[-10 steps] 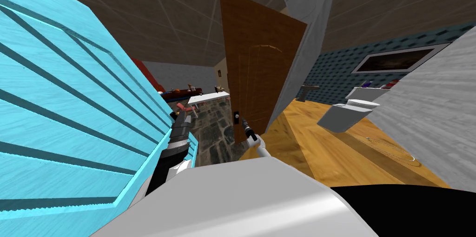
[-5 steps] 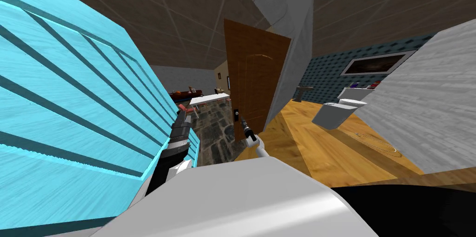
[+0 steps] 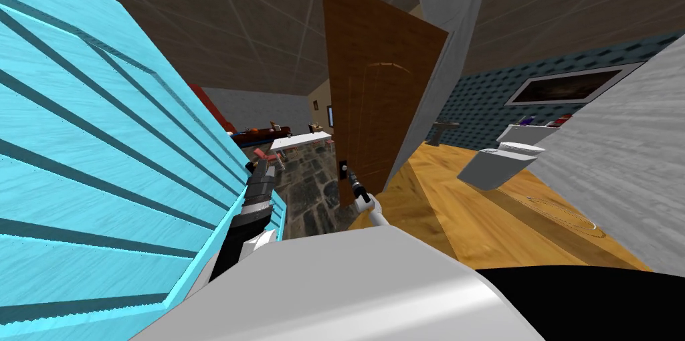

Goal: Push the door open

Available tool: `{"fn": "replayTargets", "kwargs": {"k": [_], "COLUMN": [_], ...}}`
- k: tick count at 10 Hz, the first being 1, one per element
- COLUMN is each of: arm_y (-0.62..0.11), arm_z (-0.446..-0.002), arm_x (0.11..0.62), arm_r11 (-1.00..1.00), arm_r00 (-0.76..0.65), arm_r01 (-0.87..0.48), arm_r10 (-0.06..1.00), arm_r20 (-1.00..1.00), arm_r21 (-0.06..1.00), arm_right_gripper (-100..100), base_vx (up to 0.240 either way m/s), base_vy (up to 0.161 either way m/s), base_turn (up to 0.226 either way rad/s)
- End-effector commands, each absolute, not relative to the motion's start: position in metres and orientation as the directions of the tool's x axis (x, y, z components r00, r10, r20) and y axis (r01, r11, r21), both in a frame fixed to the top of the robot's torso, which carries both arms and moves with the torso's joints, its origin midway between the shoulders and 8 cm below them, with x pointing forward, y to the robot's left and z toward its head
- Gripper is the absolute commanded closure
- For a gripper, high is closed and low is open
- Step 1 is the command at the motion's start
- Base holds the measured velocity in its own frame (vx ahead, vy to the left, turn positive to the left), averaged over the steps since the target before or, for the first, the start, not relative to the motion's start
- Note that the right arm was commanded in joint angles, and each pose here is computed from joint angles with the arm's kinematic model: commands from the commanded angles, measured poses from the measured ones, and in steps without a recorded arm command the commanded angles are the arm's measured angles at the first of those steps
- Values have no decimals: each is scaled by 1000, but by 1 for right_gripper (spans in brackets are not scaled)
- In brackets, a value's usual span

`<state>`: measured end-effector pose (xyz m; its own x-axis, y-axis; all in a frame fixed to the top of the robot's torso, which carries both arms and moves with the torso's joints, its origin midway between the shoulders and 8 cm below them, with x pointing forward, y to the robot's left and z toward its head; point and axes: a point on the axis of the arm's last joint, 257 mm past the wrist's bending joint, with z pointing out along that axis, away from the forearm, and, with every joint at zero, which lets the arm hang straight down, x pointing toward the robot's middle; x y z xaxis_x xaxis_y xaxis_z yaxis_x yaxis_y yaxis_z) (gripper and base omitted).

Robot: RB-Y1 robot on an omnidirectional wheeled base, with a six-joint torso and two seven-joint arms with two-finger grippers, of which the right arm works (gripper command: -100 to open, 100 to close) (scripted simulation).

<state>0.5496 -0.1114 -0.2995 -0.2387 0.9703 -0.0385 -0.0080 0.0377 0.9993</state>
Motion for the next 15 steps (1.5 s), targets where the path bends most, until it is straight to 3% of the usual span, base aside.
{"fn": "replayTargets", "kwargs": {"k": [1, 5, 6, 11, 15], "arm_y": [-112, -107, -107, -107, -135], "arm_z": [-299, -297, -297, -297, -300], "arm_x": [550, 551, 551, 551, 556], "arm_r11": [35, 21, 21, 21, 44], "arm_r00": [-236, -234, -234, -234, -195], "arm_r01": [-10, -12, -12, -12, -8], "arm_r10": [971, 972, 972, 972, 980], "arm_r20": [-36, -23, -23, -23, -45], "arm_r21": [999, 1000, 1000, 1000, 999], "arm_right_gripper": [-100, -100, 100, 100, 100], "base_vx": [190, 146, -13, -15, 127], "base_vy": [48, 39, -1, -4, 76], "base_turn": [20, 14, -4, 0, -38]}}
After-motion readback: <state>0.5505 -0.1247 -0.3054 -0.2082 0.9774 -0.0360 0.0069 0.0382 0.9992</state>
